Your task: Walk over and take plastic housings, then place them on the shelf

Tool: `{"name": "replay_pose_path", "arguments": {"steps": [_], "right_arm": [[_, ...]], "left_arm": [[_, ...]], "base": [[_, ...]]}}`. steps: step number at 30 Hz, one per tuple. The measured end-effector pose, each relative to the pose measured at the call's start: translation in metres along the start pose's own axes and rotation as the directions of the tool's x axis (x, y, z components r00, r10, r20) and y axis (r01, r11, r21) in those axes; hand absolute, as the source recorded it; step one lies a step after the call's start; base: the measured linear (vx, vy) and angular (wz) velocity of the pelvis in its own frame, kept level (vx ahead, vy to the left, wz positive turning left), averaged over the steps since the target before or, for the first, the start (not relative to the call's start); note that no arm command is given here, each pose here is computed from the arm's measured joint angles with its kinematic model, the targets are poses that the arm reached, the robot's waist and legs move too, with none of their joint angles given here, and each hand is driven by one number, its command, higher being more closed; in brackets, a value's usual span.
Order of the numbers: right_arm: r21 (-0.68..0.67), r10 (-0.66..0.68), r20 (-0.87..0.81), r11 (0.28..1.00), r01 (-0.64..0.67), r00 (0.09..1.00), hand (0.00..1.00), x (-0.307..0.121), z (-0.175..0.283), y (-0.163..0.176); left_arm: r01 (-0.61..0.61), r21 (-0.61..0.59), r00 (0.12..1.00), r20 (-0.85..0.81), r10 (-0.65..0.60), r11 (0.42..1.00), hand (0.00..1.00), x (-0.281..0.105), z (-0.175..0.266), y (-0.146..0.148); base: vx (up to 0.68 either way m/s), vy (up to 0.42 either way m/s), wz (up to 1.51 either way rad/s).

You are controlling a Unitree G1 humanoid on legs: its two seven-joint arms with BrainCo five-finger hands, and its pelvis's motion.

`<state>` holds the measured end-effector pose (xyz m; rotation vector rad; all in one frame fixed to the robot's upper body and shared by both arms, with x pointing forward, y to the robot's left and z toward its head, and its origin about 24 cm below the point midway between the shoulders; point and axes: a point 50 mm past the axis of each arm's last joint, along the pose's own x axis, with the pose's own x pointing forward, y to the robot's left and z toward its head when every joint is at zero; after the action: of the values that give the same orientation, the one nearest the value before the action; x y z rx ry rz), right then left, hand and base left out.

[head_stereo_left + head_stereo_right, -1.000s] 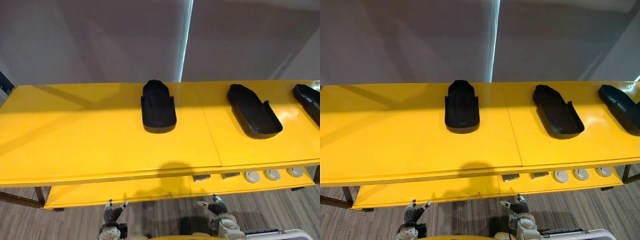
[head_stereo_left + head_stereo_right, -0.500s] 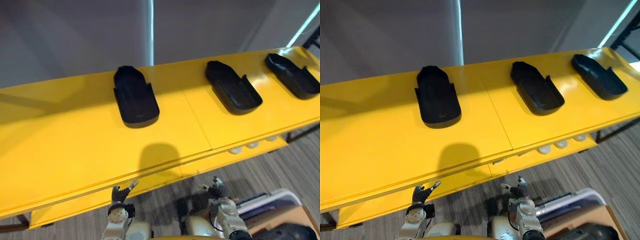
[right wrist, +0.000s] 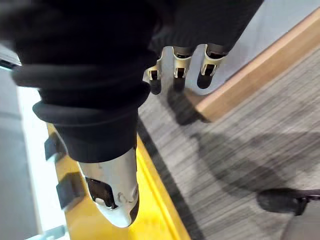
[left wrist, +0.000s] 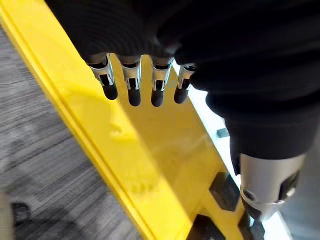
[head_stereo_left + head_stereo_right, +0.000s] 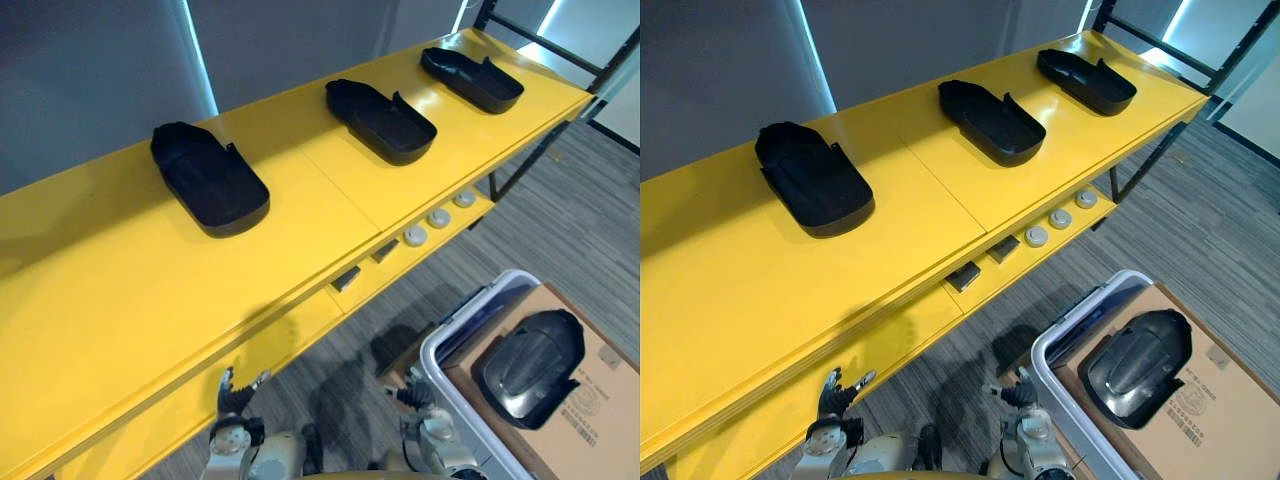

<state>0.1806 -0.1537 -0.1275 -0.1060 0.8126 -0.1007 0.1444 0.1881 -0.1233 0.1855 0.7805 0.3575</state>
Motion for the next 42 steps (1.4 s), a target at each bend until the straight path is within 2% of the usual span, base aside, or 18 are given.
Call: {"name": "replay_pose_path", "arguments": {"steps": [11, 17, 23, 27, 33, 35, 39, 42], "right_arm": [[0.010, -0.080, -0.025, 0.997, 0.080, 0.996, 0.00, 0.000, -0.008, -0.028], [0.030, -0.088, 0.004, 0.996, 0.088, 0.996, 0.00, 0.003, 0.003, -0.024], [0.034, -0.120, -0.032, 0.992, 0.121, 0.992, 0.00, -0.001, -0.011, -0.032], [0.166, -0.175, -0.024, 0.970, 0.177, 0.984, 0.00, -0.007, -0.014, -0.044], [0.342, -0.370, 0.011, 0.874, 0.344, 0.929, 0.00, -0.013, -0.004, -0.093], [0.357, -0.405, 0.001, 0.854, 0.378, 0.914, 0.00, -0.015, -0.006, -0.101], [0.397, -0.404, -0.016, 0.837, 0.377, 0.915, 0.00, -0.015, -0.008, -0.096], [0.437, -0.455, 0.069, 0.814, 0.383, 0.888, 0.00, -0.018, 0.014, -0.110]], "left_arm": [[0.035, 0.048, 0.998, -0.049, -0.033, 0.998, 0.00, -0.001, -0.012, -0.006], [0.010, 0.072, 0.999, -0.036, -0.007, 0.997, 0.00, 0.004, -0.008, 0.006], [-0.008, 0.079, 1.000, -0.025, 0.010, 0.997, 0.00, 0.008, -0.005, 0.013], [-0.031, 0.017, 0.999, -0.027, 0.031, 0.999, 0.00, 0.009, -0.002, 0.017], [-0.032, -0.080, 0.997, 0.072, 0.038, 0.996, 0.00, 0.009, 0.025, 0.015], [-0.029, -0.104, 0.993, 0.113, 0.041, 0.994, 0.00, 0.009, 0.034, 0.016], [-0.029, -0.100, 0.987, 0.153, 0.044, 0.995, 0.00, 0.011, 0.045, 0.019], [-0.035, -0.085, 0.988, 0.146, 0.048, 0.996, 0.00, 0.011, 0.041, 0.023]], "base": [[-0.15, -0.055, -0.61], [-0.09, 0.024, -1.42], [0.03, -0.117, -0.58], [0.04, -0.156, -0.41], [0.11, -0.017, -0.42], [0.08, 0.136, -0.43], [0.09, 0.160, -0.13], [0.07, 0.147, -0.24]]}}
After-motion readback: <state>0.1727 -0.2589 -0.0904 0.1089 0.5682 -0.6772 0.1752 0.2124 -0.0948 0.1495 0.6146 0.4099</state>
